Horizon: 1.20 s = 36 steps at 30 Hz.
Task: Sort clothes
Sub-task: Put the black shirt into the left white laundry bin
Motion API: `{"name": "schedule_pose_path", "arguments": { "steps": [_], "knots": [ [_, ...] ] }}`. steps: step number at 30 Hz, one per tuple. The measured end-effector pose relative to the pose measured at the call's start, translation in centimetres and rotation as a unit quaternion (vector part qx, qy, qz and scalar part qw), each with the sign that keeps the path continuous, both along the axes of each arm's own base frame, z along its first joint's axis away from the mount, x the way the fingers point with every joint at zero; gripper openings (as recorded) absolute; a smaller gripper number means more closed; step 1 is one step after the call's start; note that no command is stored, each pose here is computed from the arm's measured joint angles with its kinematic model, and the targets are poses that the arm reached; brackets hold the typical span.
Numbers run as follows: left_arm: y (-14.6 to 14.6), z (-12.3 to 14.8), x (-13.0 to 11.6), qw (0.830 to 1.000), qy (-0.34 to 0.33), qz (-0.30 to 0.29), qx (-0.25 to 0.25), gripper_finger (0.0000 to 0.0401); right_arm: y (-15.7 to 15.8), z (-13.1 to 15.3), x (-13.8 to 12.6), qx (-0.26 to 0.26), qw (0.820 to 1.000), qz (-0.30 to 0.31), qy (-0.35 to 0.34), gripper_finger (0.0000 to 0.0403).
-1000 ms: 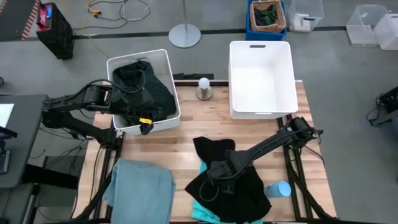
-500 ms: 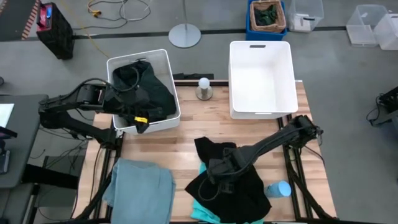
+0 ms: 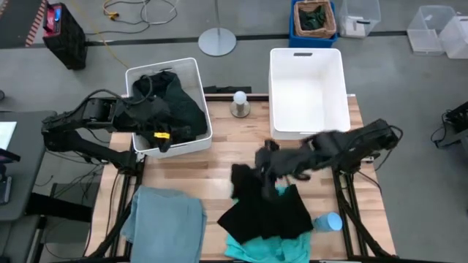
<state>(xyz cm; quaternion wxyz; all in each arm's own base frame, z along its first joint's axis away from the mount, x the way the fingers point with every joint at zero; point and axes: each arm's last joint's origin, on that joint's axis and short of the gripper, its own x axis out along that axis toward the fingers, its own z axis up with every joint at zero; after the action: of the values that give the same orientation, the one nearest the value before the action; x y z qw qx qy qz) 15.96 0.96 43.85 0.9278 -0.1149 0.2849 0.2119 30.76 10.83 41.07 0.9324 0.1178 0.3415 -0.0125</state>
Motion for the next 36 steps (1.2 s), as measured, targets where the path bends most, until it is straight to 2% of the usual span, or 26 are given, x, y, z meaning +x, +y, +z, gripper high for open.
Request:
{"name": "schedule_pose_path", "arguments": {
  "steps": [4,11,19,24,31,36],
  "knots": [
    [-0.1,0.8,0.4,0.999,-0.045,-0.029,-0.001,0.018,-2.3,2.7,0.0,-0.007,0.995,-0.016,-0.098,0.0],
    [-0.7,2.5,1.7,0.981,-0.139,-0.139,0.0,0.018,-5.5,4.9,1.6,-0.023,0.975,-0.052,-0.214,0.0],
    [-0.7,2.6,1.9,0.978,-0.147,-0.146,0.0,0.018,-7.4,5.8,3.1,-0.041,0.954,-0.075,-0.287,0.0],
    [-0.7,4.3,0.4,0.965,-0.218,-0.144,0.018,0.018,-9.1,6.5,4.5,-0.046,0.928,-0.1,-0.357,0.0],
    [-0.7,7.0,-3.7,0.93,-0.335,-0.145,0.051,0.018,-11.9,7.6,7.1,-0.043,0.882,-0.117,-0.454,0.0],
    [-0.7,7.9,-6.2,0.913,-0.379,-0.136,0.06,0.018,-14.1,9.4,9.2,-0.046,0.863,-0.106,-0.491,0.0]
  ]
}}
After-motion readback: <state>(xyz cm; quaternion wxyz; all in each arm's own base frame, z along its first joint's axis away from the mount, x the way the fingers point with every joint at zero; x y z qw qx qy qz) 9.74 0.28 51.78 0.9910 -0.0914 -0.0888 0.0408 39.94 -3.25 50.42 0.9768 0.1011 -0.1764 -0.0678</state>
